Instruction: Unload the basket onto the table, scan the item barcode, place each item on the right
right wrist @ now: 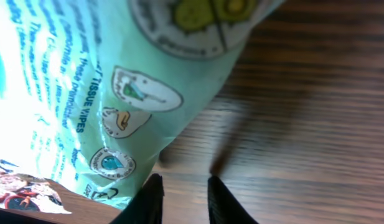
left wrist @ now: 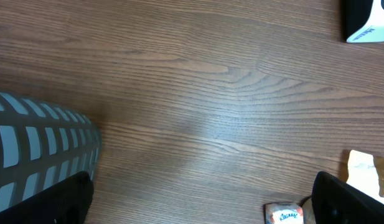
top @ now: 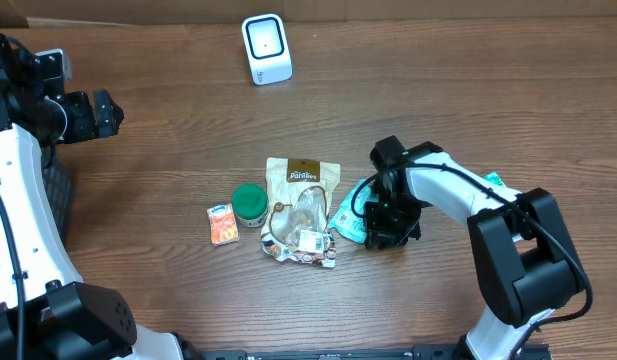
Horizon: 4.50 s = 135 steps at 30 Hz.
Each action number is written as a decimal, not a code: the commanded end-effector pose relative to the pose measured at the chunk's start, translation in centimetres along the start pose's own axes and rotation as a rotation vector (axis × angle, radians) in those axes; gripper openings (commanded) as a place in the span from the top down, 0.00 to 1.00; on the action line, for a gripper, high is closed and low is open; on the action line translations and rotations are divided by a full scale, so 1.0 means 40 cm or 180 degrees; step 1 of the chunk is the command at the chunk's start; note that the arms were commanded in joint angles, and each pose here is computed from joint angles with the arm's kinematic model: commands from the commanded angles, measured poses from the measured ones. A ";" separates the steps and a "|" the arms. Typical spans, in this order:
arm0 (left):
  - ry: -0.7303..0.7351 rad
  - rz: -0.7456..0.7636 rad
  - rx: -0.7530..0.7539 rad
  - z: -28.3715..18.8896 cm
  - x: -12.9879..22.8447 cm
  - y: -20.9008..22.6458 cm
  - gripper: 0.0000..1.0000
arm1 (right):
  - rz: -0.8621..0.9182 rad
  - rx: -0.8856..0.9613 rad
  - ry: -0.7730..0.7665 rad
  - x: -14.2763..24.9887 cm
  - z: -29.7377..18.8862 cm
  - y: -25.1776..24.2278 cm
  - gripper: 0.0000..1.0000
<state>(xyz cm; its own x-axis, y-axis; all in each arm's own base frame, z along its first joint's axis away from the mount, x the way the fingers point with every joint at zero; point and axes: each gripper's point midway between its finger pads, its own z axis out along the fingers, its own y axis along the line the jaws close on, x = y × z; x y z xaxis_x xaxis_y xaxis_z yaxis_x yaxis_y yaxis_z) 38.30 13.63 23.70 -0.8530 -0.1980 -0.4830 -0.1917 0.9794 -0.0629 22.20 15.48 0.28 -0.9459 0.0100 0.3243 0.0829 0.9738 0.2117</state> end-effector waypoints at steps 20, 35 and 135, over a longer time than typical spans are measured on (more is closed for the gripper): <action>-0.0044 -0.0053 0.0015 -0.007 -0.010 0.006 0.00 | -0.0814 0.0013 -0.0753 -0.151 -0.300 0.054 0.38; -0.0044 -0.0053 0.0015 -0.007 -0.010 0.006 0.00 | -0.1423 -0.0257 -0.1331 -0.274 -0.349 0.014 0.21; -0.0044 -0.0053 0.0015 -0.007 -0.010 0.006 0.00 | -0.0639 0.0173 -0.3624 -0.281 -0.961 0.226 0.96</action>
<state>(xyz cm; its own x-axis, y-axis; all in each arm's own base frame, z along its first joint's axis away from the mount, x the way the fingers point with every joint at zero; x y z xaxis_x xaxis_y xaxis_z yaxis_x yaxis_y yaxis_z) 38.30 13.63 23.70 -0.8530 -0.1980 -0.4830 -0.1917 0.9794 -0.0629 42.63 17.46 31.72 -0.7917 0.0444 -0.6093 -0.1880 0.9312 0.3122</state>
